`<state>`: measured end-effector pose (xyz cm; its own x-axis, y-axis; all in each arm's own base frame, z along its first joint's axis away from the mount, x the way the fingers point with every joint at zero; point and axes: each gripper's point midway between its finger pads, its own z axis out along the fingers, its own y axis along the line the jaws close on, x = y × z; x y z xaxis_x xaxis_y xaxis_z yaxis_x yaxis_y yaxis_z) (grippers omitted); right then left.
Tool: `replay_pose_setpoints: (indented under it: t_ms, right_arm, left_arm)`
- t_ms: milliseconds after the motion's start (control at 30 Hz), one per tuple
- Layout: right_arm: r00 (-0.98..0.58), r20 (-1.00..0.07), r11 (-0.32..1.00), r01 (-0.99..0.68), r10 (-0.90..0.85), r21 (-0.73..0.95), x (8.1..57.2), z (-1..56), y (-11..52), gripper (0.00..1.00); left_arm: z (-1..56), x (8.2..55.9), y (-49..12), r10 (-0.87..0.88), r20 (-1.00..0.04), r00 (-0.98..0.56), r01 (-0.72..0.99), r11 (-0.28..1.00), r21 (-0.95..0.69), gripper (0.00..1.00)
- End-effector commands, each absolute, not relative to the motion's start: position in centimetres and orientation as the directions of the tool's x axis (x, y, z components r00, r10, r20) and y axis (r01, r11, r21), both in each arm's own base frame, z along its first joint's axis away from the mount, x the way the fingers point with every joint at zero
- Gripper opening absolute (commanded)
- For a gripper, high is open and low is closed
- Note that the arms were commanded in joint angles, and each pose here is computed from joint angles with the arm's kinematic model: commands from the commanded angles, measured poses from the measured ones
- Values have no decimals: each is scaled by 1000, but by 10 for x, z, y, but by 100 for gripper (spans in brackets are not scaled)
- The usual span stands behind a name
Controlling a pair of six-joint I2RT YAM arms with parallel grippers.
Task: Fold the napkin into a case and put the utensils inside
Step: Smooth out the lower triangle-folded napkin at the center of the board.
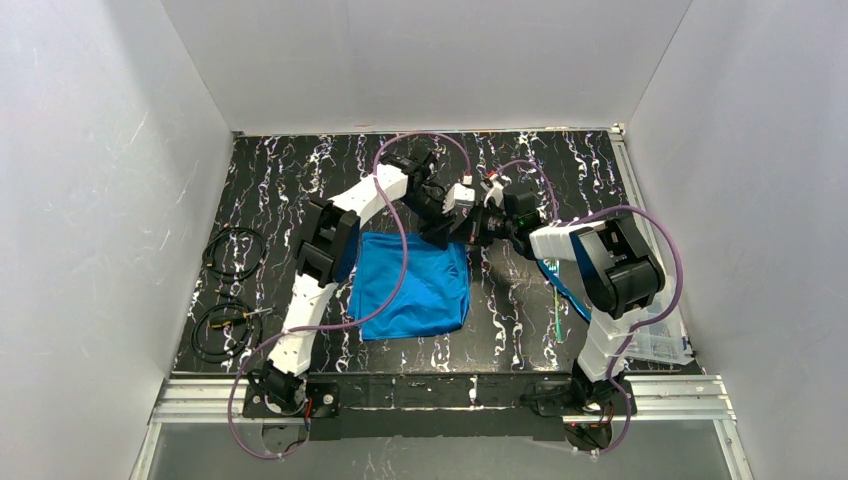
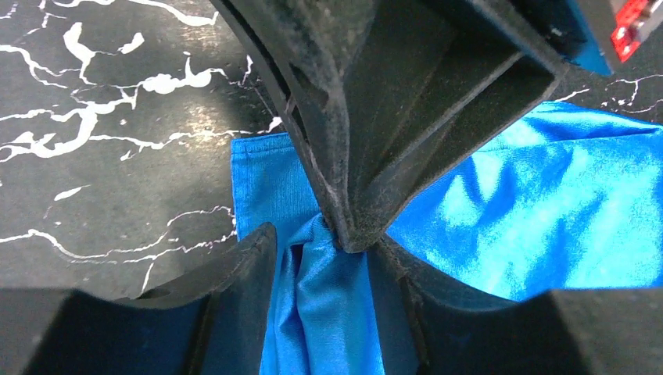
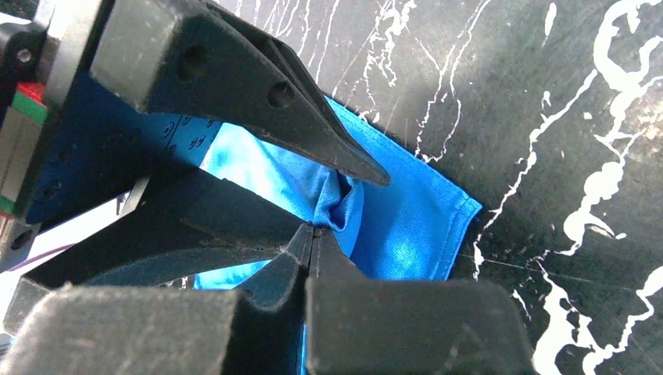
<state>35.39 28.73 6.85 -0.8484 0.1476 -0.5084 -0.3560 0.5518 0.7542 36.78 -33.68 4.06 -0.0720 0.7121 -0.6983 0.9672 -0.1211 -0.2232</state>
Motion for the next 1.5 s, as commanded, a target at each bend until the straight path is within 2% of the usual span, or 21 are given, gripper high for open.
replay_pose_setpoints:
  t_ms: [0,67,100,167,200,300,367,500,600,733,933,1467]
  right_arm:
    - [-822,-548,517,-404,156,754,355,86,289,1]
    - [-825,-543,518,-399,156,756,355,85,289,3]
    - [-827,-539,521,-394,157,757,354,85,289,11]
    - [-836,-524,555,-361,164,750,354,81,282,36]
    - [-841,-512,577,-333,176,746,353,79,275,42]
    - [-834,-500,609,-274,235,744,345,88,251,48]
    - [-822,-504,635,-243,267,733,335,97,237,45]
    - [-849,-451,679,-159,276,716,305,84,220,29]
    - [-874,-392,656,-119,288,745,286,73,220,18]
    - [-904,-318,633,-70,287,771,267,57,221,13]
    - [-923,-303,666,-71,239,743,251,45,221,4]
    - [-956,-267,664,-121,122,738,216,34,238,1]
  left_arm:
    - [52,363,-346,687,-724,-66,961,-152,-233,42]
    - [53,363,-346,686,-725,-65,961,-154,-232,31]
    - [53,363,-346,688,-723,-67,961,-152,-233,24]
    - [51,363,-344,697,-714,-62,962,-148,-228,10]
    - [50,364,-342,702,-709,-61,963,-145,-226,7]
    - [49,365,-339,713,-698,-56,966,-138,-218,1]
    - [49,364,-338,715,-697,-52,967,-139,-215,0]
    - [50,366,-340,710,-702,-61,968,-128,-214,0]
    - [52,366,-341,705,-706,-65,968,-126,-215,0]
    - [51,366,-340,709,-703,-66,968,-124,-216,0]
    - [54,367,-342,705,-705,-75,969,-116,-219,0]
    - [58,376,-347,698,-711,-85,974,-93,-207,0]
